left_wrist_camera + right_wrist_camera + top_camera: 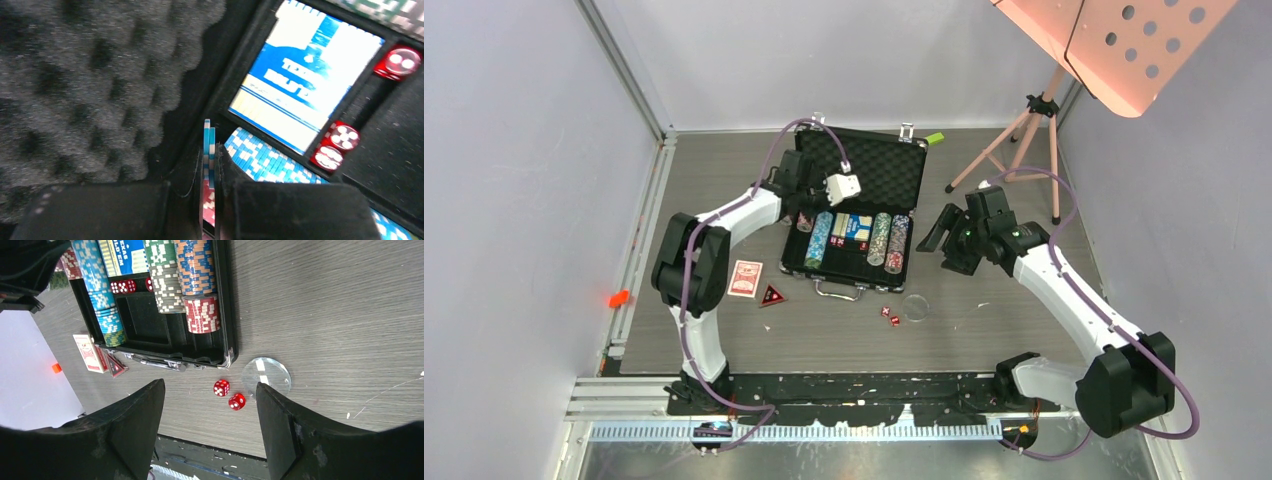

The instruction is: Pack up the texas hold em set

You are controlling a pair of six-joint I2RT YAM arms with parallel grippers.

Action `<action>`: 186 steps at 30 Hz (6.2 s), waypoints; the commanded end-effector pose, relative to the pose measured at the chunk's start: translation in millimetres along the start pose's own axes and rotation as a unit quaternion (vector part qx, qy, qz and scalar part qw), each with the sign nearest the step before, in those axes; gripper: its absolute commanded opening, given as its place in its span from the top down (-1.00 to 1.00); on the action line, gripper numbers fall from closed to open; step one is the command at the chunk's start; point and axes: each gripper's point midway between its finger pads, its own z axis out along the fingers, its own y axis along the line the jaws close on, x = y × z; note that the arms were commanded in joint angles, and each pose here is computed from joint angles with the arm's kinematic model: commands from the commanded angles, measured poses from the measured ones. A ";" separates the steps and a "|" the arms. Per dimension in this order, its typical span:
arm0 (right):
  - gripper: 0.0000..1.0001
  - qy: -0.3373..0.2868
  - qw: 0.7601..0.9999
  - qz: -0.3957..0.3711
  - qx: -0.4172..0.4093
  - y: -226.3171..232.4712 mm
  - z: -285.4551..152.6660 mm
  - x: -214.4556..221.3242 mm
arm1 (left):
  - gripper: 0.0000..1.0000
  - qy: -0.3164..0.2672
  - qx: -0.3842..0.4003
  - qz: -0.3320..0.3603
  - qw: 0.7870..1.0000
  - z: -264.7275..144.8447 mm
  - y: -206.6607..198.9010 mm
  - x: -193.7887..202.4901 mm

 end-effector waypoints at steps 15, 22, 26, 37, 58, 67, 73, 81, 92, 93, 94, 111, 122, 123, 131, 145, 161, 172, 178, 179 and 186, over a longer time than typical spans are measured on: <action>-0.45 -0.020 0.999 -0.004 -0.044 20.3 -15.4 -8.3 | 1.00 -0.054 0.005 -0.008 0.999 -46.2 -10.0 -36.2; -0.45 -0.019 0.999 -0.002 -0.045 18.9 -16.1 -6.1 | 1.00 -0.095 0.005 -0.043 0.994 -69.4 -29.0 -49.6; -0.45 -0.019 0.999 -0.003 -0.047 18.1 -16.2 -4.4 | 1.00 -0.061 0.009 -0.053 0.997 -64.2 -35.4 -31.7; -0.45 -0.021 0.999 -0.004 -0.048 17.5 -16.2 -4.7 | 1.00 -0.013 0.010 -0.058 0.998 -34.3 -33.8 -4.1; -0.45 -0.013 0.999 -0.004 -0.041 25.7 -1.5 -14.5 | 1.00 0.012 -0.025 -0.044 0.999 0.2 6.1 -3.2; -0.44 -0.010 0.999 0.002 -0.052 27.1 -3.8 -10.6 | 1.00 -0.075 -0.028 -0.058 0.995 -48.3 -18.7 -33.9; -0.45 -0.010 0.998 0.003 -0.061 28.5 -9.1 -8.0 | 1.00 -0.070 -0.032 -0.067 0.995 -67.8 -35.6 -24.1; -0.45 -0.013 0.998 0.003 -0.066 28.7 -16.1 -6.0 | 1.00 -0.003 -0.036 -0.075 0.997 -63.1 -39.9 5.8; -0.44 -0.012 0.998 0.007 -0.064 29.7 -13.3 -7.7 | 1.00 0.015 -0.010 -0.061 0.998 -38.0 -43.3 14.9; -0.44 -0.011 0.998 0.007 -0.062 29.3 -11.9 -7.7 | 1.00 0.015 -0.009 -0.061 0.998 -35.3 -43.0 15.5; -0.44 -0.010 0.998 0.007 -0.062 29.7 -11.1 -8.2 | 1.00 0.015 -0.008 -0.062 0.998 -32.2 -42.5 16.3; -0.44 -0.003 0.999 0.007 -0.051 32.3 2.5 -14.0 | 1.00 0.022 -0.010 -0.064 0.998 -0.3 -29.9 22.1; -0.43 -0.001 0.998 0.015 -0.058 32.8 0.0 -11.0 | 1.00 -0.030 -0.053 -0.049 0.997 -48.8 -19.4 -30.9; -0.43 -0.002 0.998 0.015 -0.059 32.5 -0.4 -10.5 | 1.00 -0.031 -0.053 -0.049 0.997 -53.3 -21.9 -32.9; -0.43 -0.009 0.998 0.013 -0.065 29.6 -9.8 -6.7 | 1.00 0.003 -0.021 -0.082 0.996 -77.6 -58.0 -21.3; -0.43 -0.013 0.998 0.016 -0.067 27.4 -15.4 -4.3 | 1.00 0.044 -0.003 -0.098 0.994 -61.4 -69.8 1.9; -0.43 -0.009 0.998 0.014 -0.060 29.4 -9.5 -8.1 | 1.00 0.072 -0.034 -0.083 0.993 -39.3 -42.2 15.0; -0.43 -0.009 0.998 0.013 -0.059 30.8 -8.1 -9.9 | 1.00 0.079 -0.024 -0.086 0.993 -33.4 -37.1 21.0; -0.43 -0.009 0.998 0.013 -0.062 33.1 -9.0 -11.1 | 1.00 0.043 0.000 -0.091 0.995 -54.1 -55.5 7.5; -0.43 -0.010 0.998 0.013 -0.063 33.4 -9.6 -11.2 | 1.00 0.044 0.001 -0.088 0.995 -56.6 -59.1 9.9; -0.43 -0.005 0.998 0.014 -0.064 32.4 -9.2 -8.4 | 1.00 0.069 0.022 -0.079 0.994 -61.7 -77.6 21.6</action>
